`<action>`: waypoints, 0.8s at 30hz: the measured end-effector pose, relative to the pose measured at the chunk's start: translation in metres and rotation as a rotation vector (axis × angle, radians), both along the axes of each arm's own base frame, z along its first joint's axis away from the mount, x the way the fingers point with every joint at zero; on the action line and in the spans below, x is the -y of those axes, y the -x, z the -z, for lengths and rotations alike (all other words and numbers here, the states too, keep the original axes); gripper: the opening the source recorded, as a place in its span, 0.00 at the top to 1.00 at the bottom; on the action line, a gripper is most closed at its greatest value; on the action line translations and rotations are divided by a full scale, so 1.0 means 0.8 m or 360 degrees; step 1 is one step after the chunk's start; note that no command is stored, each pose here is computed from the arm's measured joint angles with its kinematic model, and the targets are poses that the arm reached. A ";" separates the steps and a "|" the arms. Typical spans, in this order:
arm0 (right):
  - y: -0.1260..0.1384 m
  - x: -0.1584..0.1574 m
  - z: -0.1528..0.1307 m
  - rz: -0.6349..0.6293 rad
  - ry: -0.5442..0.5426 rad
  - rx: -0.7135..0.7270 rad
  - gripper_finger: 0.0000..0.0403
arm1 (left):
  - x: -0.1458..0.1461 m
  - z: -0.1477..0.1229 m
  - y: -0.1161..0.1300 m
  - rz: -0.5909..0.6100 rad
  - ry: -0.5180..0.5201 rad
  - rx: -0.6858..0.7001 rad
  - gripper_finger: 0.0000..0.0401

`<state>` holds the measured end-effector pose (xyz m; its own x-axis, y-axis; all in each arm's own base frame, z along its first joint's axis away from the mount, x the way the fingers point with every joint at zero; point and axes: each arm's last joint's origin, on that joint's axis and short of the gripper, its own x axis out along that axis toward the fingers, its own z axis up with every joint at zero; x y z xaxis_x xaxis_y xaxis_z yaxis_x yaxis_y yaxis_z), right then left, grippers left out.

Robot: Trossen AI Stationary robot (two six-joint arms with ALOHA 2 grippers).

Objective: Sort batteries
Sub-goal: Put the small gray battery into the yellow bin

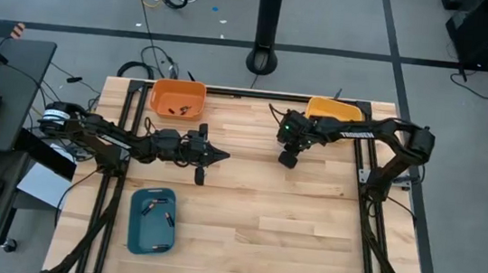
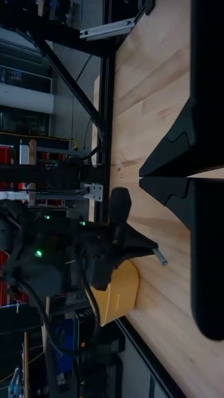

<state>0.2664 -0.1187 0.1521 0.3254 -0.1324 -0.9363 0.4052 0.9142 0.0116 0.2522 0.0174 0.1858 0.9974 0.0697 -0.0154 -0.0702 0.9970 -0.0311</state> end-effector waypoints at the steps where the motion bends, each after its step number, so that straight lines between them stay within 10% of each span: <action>1: 0.000 -0.002 -0.003 -0.0003 0.0002 0.0009 0.88 | 0.000 0.000 0.000 0.0000 0.0000 0.0000 0.98; 11: 0.017 -0.027 -0.064 0.0029 0.0031 0.0160 0.88 | 0.000 0.000 0.000 0.0000 0.0000 0.0001 0.98; 24: 0.111 0.041 -0.109 0.0915 0.0188 -0.0063 0.88 | 0.000 0.000 0.000 0.0005 -0.0001 0.0004 0.98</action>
